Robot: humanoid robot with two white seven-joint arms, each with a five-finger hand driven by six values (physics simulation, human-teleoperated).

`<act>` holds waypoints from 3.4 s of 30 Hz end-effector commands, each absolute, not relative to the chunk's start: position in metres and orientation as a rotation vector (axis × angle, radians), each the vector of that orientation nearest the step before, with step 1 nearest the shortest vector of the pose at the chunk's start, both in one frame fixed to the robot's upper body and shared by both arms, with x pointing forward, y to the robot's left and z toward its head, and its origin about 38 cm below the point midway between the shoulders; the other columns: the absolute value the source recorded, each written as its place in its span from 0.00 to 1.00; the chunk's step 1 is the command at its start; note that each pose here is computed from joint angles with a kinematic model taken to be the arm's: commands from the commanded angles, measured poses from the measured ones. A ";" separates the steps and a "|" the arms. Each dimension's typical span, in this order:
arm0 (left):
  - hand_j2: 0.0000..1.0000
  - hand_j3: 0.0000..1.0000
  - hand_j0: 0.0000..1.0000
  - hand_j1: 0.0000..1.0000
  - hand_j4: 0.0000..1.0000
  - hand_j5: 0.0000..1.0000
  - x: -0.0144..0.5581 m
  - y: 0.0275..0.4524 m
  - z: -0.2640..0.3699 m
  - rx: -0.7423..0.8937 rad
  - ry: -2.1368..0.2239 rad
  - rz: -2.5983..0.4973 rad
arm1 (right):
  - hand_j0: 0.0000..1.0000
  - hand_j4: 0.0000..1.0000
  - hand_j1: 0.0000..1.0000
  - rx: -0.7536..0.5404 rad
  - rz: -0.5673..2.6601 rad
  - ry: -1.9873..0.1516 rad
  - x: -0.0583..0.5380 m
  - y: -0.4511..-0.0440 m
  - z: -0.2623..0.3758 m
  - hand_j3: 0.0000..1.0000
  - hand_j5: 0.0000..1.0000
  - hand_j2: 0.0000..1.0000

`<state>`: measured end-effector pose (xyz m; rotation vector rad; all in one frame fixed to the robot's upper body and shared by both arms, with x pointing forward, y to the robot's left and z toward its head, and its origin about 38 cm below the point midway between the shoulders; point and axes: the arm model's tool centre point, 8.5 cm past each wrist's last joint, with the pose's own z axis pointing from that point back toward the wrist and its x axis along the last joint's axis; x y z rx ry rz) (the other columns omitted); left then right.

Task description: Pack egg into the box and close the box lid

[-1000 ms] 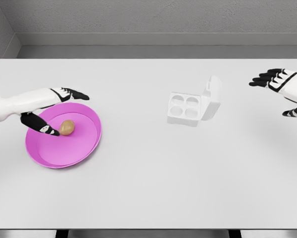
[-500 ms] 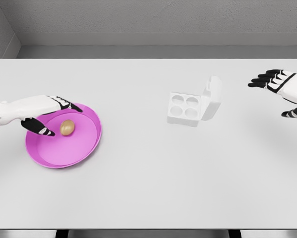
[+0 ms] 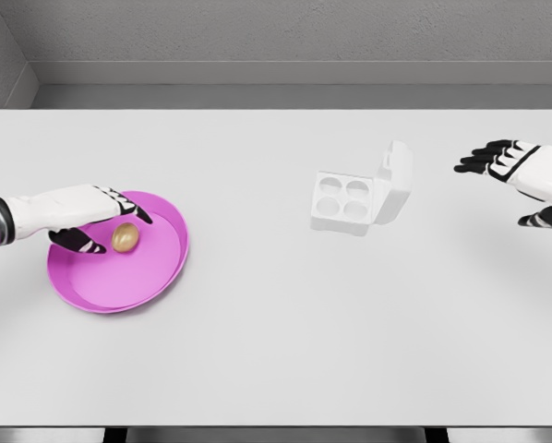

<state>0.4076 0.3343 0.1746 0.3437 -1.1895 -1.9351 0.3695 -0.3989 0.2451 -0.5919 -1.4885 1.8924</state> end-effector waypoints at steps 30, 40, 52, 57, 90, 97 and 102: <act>0.67 0.67 0.67 0.67 0.67 0.67 0.411 0.326 0.153 0.325 -1.162 -1.931 | 1.00 1.00 1.00 -0.575 1.888 -1.498 0.370 -0.395 0.242 1.00 1.00 1.00; 0.61 0.61 0.61 0.61 0.61 0.61 0.411 0.326 0.154 0.324 -1.166 -1.928 | 1.00 1.00 1.00 -0.574 1.890 -1.502 0.371 -0.393 0.243 1.00 1.00 1.00; 0.45 0.45 0.45 0.45 0.45 0.45 0.411 0.325 0.163 0.335 -1.191 -1.930 | 1.00 1.00 1.00 -0.579 1.889 -1.504 0.372 -0.394 0.244 1.00 1.00 1.00; 0.43 0.43 0.43 0.43 0.43 0.43 0.411 0.319 0.173 0.349 -1.226 -1.940 | 1.00 1.00 1.00 -0.579 1.889 -1.504 0.372 -0.394 0.244 1.00 1.00 1.00; 0.37 0.37 0.37 0.37 0.37 0.37 0.419 0.277 0.192 0.327 -1.422 -1.887 | 1.00 1.00 1.00 -0.551 1.900 -1.486 0.372 -0.391 0.235 1.00 1.00 1.00; 0.37 0.37 0.37 0.37 0.37 0.37 0.421 0.255 0.191 0.288 -1.485 -1.868 | 1.00 1.00 1.00 -0.511 1.933 -1.428 0.372 -0.388 0.222 1.00 1.00 1.00; 0.37 0.37 0.37 0.37 0.37 0.37 0.426 0.236 0.195 0.270 -1.541 -1.855 | 1.00 1.00 1.00 -0.509 1.922 -1.416 0.377 -0.391 0.219 1.00 1.00 1.00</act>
